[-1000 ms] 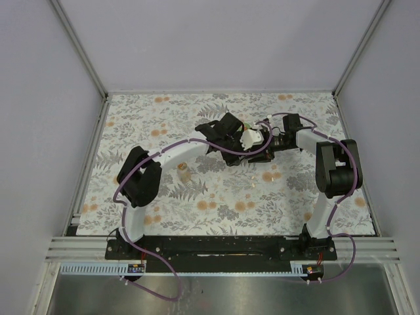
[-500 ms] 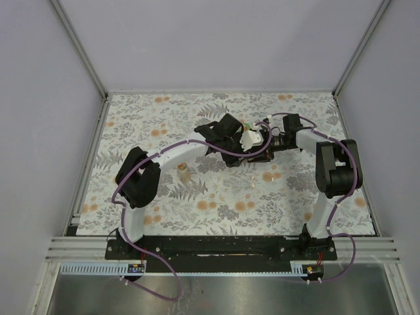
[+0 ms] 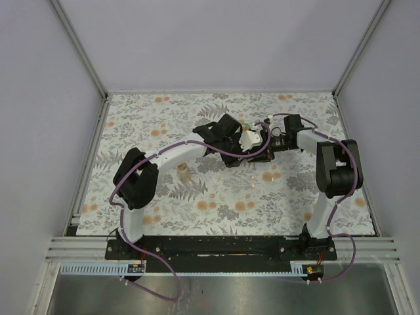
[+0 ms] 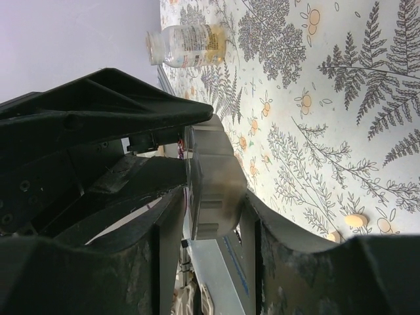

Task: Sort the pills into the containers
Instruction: Close the pill container.

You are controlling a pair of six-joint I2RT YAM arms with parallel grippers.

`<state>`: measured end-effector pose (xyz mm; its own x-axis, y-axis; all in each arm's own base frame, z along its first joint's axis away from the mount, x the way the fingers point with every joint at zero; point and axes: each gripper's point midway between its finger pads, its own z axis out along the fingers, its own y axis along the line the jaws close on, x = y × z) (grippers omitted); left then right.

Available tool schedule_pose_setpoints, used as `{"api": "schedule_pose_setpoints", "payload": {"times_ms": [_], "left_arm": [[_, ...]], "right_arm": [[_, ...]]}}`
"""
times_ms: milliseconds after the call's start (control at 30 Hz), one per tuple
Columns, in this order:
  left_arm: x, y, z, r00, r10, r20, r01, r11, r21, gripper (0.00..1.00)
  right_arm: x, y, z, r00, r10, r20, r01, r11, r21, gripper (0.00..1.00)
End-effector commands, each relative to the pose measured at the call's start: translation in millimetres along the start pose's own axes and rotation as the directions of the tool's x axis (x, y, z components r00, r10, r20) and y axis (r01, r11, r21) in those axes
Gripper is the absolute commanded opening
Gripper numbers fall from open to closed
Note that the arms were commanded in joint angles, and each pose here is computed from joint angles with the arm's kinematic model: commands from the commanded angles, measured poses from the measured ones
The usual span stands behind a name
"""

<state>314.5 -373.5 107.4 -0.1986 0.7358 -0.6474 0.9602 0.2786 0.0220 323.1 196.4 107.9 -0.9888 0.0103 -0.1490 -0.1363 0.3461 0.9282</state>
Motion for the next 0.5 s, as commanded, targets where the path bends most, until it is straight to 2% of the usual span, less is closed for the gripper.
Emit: {"api": "schedule_pose_setpoints", "payload": {"times_ms": [0,233,467], "left_arm": [[-22.9,1.4,-21.2,0.996,0.012,0.086,-0.01,1.0,-0.016,0.0],[-22.7,1.6,-21.4,0.996,0.007,0.088,-0.005,1.0,-0.015,0.0],[-27.7,2.4,-19.2,0.995,-0.027,0.099,0.028,1.0,-0.013,0.0]], "right_arm": [[-3.7,7.0,-4.8,1.0,-0.022,0.012,0.022,0.999,-0.049,0.47],[-4.3,6.4,-6.0,1.0,-0.014,0.017,0.015,0.999,-0.052,0.46],[-6.3,6.9,-5.5,1.0,-0.012,0.026,0.013,0.998,-0.057,0.37]]}}
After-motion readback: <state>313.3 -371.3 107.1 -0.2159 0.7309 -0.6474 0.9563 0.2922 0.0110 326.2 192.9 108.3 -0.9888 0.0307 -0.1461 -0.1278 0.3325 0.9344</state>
